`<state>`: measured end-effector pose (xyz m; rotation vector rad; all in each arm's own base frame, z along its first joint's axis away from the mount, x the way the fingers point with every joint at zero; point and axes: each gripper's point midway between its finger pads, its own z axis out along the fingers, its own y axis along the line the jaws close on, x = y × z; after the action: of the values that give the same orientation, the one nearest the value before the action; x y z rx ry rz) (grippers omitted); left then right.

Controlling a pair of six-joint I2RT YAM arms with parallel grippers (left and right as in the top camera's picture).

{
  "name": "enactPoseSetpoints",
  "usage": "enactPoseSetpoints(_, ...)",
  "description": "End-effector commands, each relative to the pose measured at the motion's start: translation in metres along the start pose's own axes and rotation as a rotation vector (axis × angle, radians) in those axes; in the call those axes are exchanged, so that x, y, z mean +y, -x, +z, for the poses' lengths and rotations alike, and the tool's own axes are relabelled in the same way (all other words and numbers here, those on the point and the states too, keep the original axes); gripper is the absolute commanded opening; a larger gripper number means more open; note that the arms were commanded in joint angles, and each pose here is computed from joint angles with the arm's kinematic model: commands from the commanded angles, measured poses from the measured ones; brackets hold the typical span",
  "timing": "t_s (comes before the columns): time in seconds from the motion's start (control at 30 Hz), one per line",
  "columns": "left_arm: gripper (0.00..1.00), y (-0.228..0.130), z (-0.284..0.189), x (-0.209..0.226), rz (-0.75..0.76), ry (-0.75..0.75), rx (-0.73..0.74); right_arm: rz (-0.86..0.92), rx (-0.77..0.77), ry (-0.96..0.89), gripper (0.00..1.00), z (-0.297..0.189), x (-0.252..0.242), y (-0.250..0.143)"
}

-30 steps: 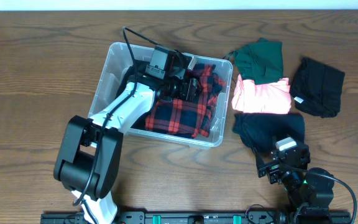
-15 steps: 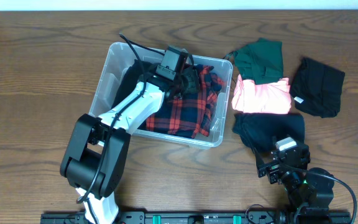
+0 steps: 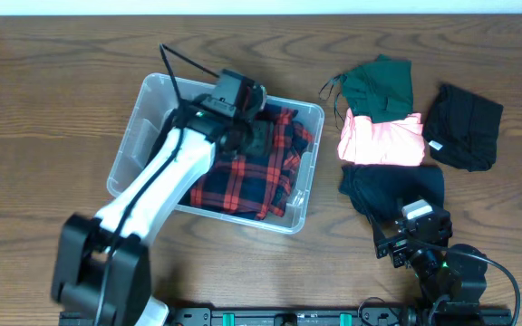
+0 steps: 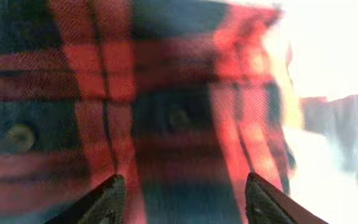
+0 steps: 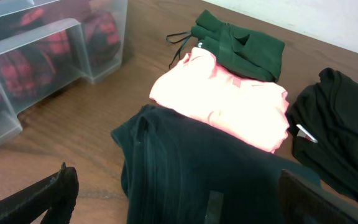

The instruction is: Pack container

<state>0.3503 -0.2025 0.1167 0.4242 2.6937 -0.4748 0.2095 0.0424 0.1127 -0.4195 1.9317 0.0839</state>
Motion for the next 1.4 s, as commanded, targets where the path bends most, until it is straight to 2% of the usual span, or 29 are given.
enactPoseSetpoints(0.0,0.63,-0.016,-0.006,-0.001,0.304,0.007,0.049,0.016,0.0,-0.016,0.99,0.0,-0.003,-0.001)
enactPoseSetpoints(0.4,0.66,-0.081,-0.007,0.01,0.389,-0.008,0.303,0.016,0.0,-0.016,0.99,0.0,-0.003,-0.001)
enactPoseSetpoints(0.53,0.68,-0.092,0.017,0.02,0.382,0.004,0.335,0.016,0.0,-0.016,0.99,0.0,-0.003,-0.001)
enactPoseSetpoints(0.73,0.68,-0.131,0.064,0.043,0.344,0.027,0.526,0.016,0.0,-0.016,0.99,0.0,-0.003,-0.001)
enactPoseSetpoints(0.83,0.67,-0.139,0.071,0.046,0.322,0.029,0.562,0.016,0.0,-0.016,0.99,0.0,-0.003,-0.001)
enactPoseSetpoints(0.93,0.68,-0.128,0.065,0.043,0.317,0.034,0.532,0.016,0.0,-0.016,0.99,0.0,-0.003,-0.001)
enactPoseSetpoints(1.07,0.68,-0.093,0.045,0.032,0.293,0.045,0.445,0.016,0.0,-0.016,0.99,0.0,-0.003,-0.001)
enactPoseSetpoints(1.37,0.71,0.02,-0.019,-0.009,0.274,0.018,0.034,0.016,0.0,-0.016,0.99,0.0,-0.003,-0.001)
